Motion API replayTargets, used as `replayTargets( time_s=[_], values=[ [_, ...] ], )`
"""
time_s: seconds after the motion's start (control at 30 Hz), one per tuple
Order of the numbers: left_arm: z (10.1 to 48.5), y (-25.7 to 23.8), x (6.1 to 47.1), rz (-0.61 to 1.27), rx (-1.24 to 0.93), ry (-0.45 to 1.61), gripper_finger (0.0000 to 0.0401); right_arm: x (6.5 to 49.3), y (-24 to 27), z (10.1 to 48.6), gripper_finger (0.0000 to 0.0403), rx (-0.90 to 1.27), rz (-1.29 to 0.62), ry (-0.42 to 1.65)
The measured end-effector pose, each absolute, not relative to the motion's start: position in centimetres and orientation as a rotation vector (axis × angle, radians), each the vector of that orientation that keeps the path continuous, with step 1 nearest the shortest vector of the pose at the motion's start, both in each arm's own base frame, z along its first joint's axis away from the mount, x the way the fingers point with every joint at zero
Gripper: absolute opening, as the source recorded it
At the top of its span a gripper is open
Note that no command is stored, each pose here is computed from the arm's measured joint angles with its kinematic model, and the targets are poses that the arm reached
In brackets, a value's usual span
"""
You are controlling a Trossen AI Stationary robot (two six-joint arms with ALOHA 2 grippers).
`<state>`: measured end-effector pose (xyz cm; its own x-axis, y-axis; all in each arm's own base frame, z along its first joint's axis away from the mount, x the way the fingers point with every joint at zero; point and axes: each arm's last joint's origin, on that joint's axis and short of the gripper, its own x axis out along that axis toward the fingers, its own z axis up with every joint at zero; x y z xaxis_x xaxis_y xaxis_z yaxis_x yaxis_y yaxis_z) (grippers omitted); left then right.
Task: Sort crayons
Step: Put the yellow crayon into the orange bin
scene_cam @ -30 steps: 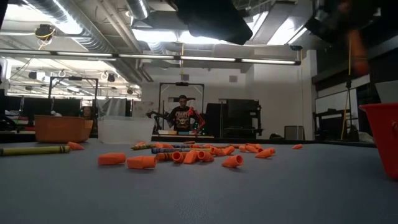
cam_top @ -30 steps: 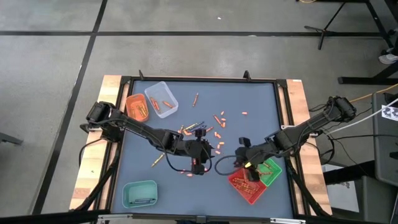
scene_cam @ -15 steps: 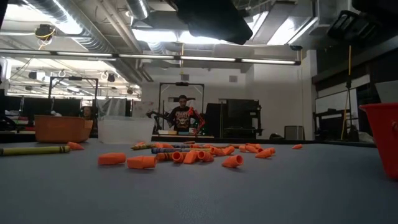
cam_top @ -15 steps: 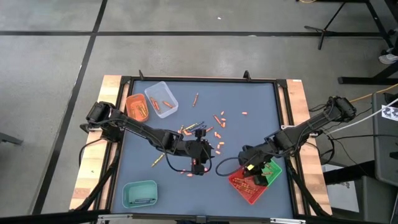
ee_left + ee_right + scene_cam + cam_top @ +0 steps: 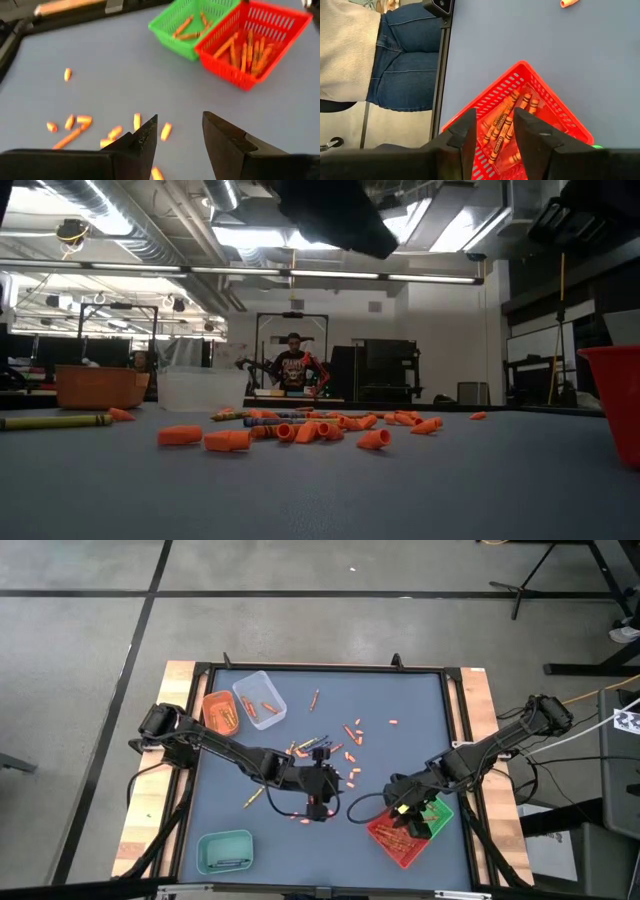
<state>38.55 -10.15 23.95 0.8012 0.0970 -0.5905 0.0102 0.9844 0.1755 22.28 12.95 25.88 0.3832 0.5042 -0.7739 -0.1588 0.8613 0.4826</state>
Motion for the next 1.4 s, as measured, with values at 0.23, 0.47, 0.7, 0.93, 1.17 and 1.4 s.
replayTargets(
  time_s=[0.23, 0.47, 0.7, 0.93, 1.17, 1.4],
  values=[
    [23.7, -9.9, 36.6, 0.107, 0.076, 0.806, 0.014, 22.4, 12.8, 25.9, 0.0128, 0.323, 0.376, 1.072],
    [22.5, -10.6, 33.5, 0.2, -0.062, 1.092, 0.014, 22.6, 12.5, 25.8, 0.0129, 0.28, 0.286, 1.032],
    [21.0, -11.6, 30.8, 0.332, -0.153, 1.27, 0.014, 22.6, 12.4, 25.8, 0.0129, 0.231, 0.261, 1.009],
    [17.1, -11.6, 28.0, 0.405, -0.249, 1.437, 0.014, 22.7, 12.3, 25.8, 0.0129, 0.216, 0.228, 0.994],
    [14.4, -10.8, 25.7, 0.491, -0.279, 1.534, 0.014, 22.7, 12.3, 25.8, 0.0129, 0.209, 0.213, 0.987],
    [13.6, -10.4, 25.0, 0.51, -0.286, 1.553, 0.0138, 22.7, 12.3, 25.8, 0.0129, 0.208, 0.213, 0.986]
  ],
)
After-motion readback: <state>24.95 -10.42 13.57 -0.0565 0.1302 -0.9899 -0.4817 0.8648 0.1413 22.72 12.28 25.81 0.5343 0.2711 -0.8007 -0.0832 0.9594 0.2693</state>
